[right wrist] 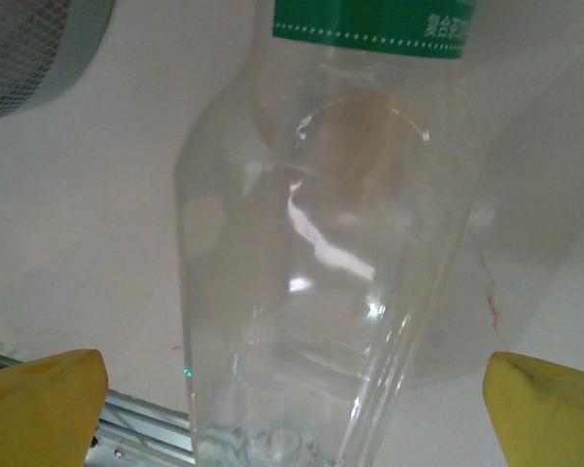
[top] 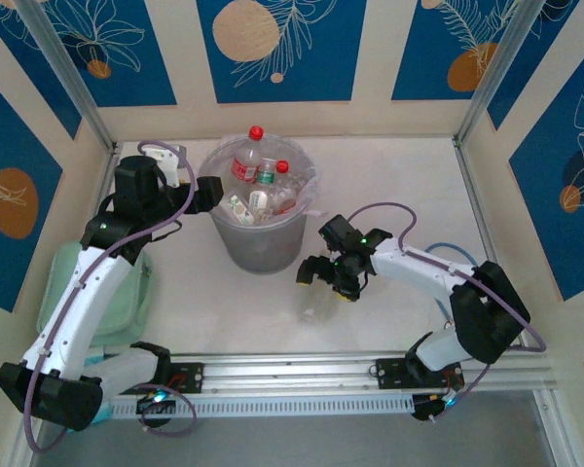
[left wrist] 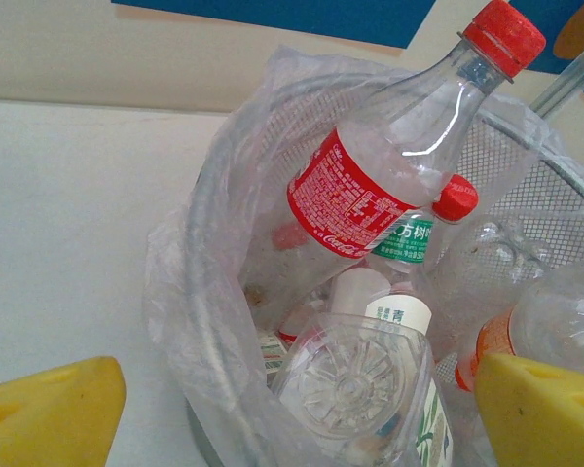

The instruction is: Put the plastic bottles in the bin

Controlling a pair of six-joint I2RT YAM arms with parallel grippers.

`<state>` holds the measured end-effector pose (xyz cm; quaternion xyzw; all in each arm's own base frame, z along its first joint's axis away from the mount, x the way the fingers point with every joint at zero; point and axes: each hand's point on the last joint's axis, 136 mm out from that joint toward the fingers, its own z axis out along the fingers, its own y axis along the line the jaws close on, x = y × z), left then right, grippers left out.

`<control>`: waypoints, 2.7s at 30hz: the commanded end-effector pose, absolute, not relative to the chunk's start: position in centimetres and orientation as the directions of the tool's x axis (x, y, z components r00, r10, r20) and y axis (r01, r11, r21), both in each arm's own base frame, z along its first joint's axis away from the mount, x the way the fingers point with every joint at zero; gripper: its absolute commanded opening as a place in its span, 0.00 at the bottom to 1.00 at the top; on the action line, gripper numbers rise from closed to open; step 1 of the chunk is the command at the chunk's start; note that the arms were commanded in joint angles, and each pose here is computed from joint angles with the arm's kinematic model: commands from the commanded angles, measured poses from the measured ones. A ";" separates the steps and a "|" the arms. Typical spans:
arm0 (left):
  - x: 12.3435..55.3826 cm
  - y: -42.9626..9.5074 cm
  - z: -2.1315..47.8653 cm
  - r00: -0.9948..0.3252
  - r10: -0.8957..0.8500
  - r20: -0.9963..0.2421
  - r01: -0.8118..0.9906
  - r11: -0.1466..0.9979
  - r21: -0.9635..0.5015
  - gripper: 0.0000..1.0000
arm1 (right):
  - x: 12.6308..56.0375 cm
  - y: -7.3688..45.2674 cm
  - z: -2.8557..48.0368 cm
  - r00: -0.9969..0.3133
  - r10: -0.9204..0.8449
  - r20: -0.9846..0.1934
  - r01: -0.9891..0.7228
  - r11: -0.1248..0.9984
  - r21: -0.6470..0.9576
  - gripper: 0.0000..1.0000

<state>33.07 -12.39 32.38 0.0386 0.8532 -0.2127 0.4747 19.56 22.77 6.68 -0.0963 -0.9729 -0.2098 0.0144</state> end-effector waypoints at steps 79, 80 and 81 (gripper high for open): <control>31.1 -8.5 37.0 -0.406 -0.209 -0.890 0.133 0.950 -0.284 0.92 | 32.8 36.7 35.4 -0.624 -0.429 -0.653 -0.748 0.568 0.342 0.34; 31.3 -8.5 37.2 -0.397 -0.215 -0.892 0.133 0.949 -0.287 0.93 | 33.0 36.6 34.6 -0.630 -0.443 -0.638 -0.740 0.590 0.321 0.34; 31.5 -8.5 37.5 -0.387 -0.222 -0.895 0.134 0.947 -0.292 0.92 | 33.1 36.4 33.8 -0.637 -0.453 -0.623 -0.732 0.610 0.304 0.34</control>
